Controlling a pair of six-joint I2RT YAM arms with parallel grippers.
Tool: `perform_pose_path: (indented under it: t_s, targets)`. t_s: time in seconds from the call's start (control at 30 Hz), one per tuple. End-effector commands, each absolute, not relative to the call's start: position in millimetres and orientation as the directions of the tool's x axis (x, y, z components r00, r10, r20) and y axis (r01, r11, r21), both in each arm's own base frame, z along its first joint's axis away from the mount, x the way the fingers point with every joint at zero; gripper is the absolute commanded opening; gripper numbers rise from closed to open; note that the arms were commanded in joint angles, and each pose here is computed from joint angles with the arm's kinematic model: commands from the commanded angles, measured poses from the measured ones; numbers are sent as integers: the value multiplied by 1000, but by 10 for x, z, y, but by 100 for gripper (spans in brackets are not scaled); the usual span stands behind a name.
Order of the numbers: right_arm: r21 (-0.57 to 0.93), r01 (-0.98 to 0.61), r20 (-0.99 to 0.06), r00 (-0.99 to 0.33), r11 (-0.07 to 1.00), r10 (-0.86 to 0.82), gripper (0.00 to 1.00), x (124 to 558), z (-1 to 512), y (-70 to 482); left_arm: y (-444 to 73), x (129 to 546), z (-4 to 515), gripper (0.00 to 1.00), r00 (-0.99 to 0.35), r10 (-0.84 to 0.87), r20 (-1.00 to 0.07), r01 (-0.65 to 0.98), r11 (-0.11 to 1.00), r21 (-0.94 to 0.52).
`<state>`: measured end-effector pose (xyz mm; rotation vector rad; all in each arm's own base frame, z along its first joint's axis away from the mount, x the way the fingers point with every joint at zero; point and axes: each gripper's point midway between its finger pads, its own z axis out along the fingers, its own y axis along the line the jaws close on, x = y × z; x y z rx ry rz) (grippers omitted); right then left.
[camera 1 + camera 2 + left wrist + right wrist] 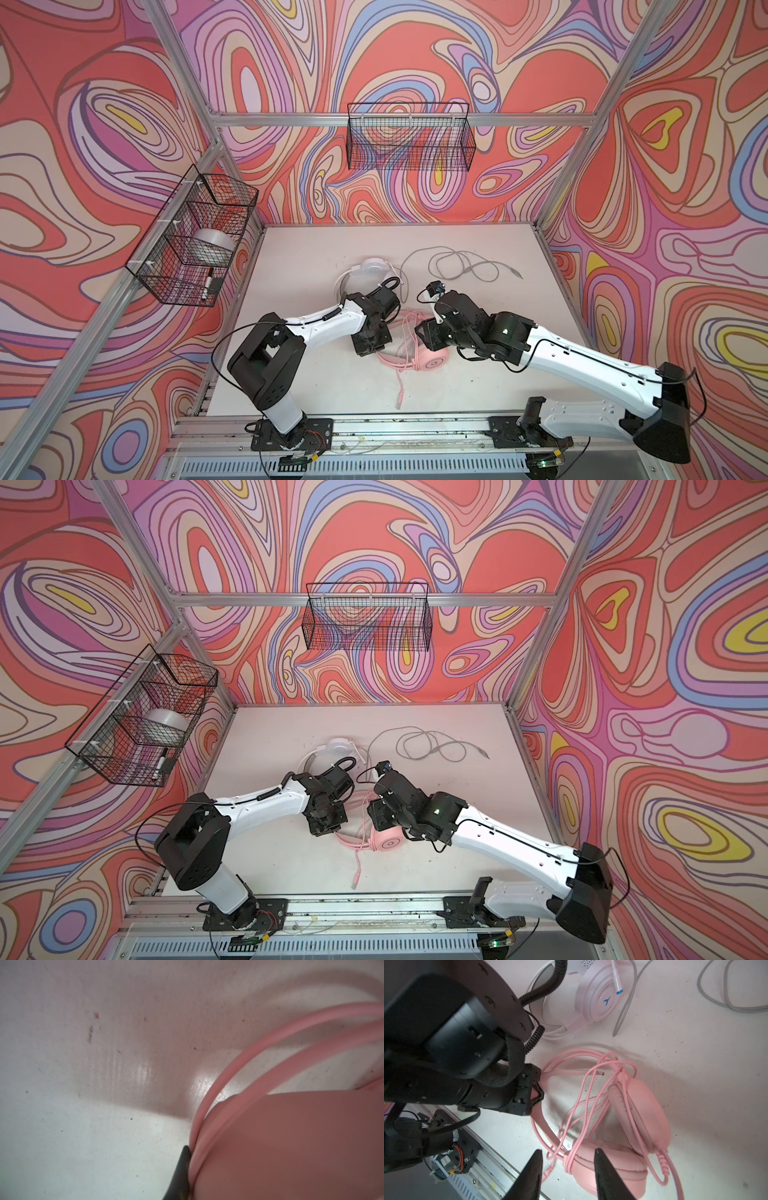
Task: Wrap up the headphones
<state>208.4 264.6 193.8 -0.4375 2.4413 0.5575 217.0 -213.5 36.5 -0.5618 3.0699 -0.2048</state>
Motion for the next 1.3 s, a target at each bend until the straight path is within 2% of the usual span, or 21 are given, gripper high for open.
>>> perform_pose_path:
  t_s: [0.0, 0.13, 0.3, 0.6, 0.9, 1.03, 1.17, 1.27]
  targets:
    - [187, -448, -623, -742, 874, -247, 44, 2050, 1883, 2412, -2224, 2156, 295, 17, -930, -368, 25, -367, 918, -150]
    - [186, -467, -653, -716, 864, -247, 44, 2036, 1987, 2375, -2214, 2136, 244, 27, -929, -370, 23, -370, 920, -132]
    - [146, -555, -653, -676, 819, -342, 44, 1940, 2024, 2360, -2189, 2114, 260, 35, -930, -368, 18, -367, 923, -116]
    - [86, -734, -621, -568, 674, -540, 42, 1699, 2040, 2371, -2148, 2073, 391, 55, -931, -366, -1, -363, 924, -123]
    - [40, -878, -610, -400, 478, -684, 41, 1454, 2118, 2377, -2205, 2106, 508, 83, -936, -353, -17, -345, 923, -172]
    - [32, -895, -589, -377, 446, -714, 42, 1473, 2083, 2451, -2216, 2102, 477, 89, -938, -347, -13, -340, 924, -175]
    - [-2, -887, -566, -379, 461, -732, 42, 1577, 2037, 2480, -2238, 2118, 426, 89, -939, -344, -13, -336, 925, -180]
    - [22, -899, -590, -364, 436, -721, 42, 1551, 2062, 2565, -2269, 2146, 473, 90, -942, -335, -16, -326, 927, -187]
